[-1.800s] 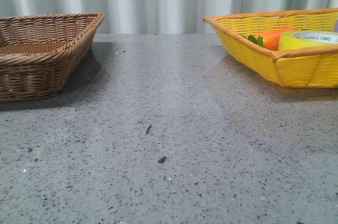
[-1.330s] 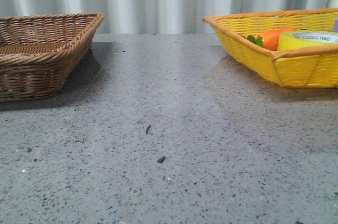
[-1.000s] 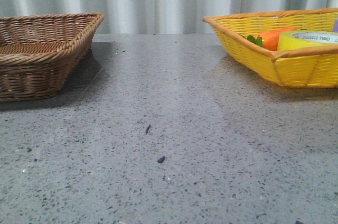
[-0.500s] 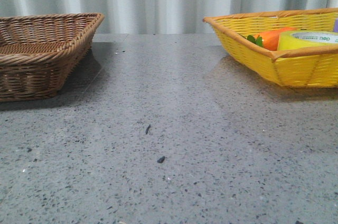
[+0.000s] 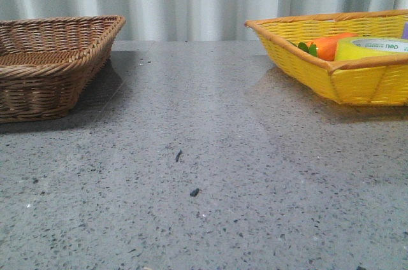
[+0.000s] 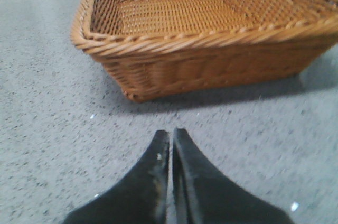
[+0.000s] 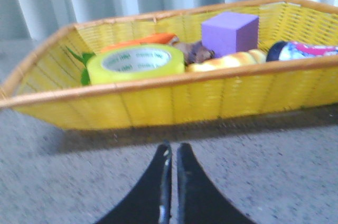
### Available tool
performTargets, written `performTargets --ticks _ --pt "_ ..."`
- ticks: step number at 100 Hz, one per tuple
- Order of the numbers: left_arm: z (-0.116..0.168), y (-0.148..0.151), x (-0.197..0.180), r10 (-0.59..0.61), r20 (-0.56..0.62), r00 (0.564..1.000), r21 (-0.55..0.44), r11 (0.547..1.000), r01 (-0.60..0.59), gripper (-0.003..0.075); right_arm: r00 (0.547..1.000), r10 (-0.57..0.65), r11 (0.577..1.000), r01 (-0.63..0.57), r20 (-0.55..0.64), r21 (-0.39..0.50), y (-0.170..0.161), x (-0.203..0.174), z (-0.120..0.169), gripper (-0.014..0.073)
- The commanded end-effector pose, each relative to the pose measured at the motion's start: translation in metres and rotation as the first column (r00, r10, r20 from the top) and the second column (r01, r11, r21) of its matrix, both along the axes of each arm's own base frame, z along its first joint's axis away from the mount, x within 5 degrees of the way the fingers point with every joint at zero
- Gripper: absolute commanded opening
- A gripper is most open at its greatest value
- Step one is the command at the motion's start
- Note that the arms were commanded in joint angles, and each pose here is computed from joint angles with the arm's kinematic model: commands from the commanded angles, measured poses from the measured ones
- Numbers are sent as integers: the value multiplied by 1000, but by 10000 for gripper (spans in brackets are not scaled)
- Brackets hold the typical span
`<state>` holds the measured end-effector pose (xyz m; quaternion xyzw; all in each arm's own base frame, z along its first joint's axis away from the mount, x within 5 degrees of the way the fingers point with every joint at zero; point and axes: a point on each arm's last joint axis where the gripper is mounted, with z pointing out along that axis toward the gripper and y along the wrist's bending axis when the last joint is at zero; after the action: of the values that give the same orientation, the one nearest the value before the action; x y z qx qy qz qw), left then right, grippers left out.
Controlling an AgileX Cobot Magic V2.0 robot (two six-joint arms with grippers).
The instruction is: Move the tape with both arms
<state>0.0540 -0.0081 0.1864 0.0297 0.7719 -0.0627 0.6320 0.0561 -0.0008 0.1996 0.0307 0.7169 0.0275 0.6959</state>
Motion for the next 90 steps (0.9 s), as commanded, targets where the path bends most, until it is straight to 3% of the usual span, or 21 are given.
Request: performTargets --ticks 1,2,7,14,72,84,90 --pt "12 -1 0 25 134 991 -190 982 1 -20 992 12 997 -22 126 80 1 -1 5 -69" --pt "13 -1 0 28 133 991 -254 967 6 -20 992 11 995 -24 128 98 1 -1 5 -69" --pt "15 -2 0 41 137 990 -374 927 14 -20 992 9 988 -28 125 153 1 -1 5 -69" --pt "18 -1 0 55 151 987 -435 900 16 -20 995 9 985 -27 103 173 1 -1 3 -69" --pt "22 1 0 80 194 978 -448 894 16 -20 994 8 981 -30 113 193 1 -1 4 -69" --pt "30 5 -1 136 243 961 -546 838 20 -20 984 -8 951 -48 179 305 0 -1 10 -69" --pt "36 6 -2 147 262 954 -572 820 30 -20 975 -30 886 -76 220 457 -1 -3 20 -69"
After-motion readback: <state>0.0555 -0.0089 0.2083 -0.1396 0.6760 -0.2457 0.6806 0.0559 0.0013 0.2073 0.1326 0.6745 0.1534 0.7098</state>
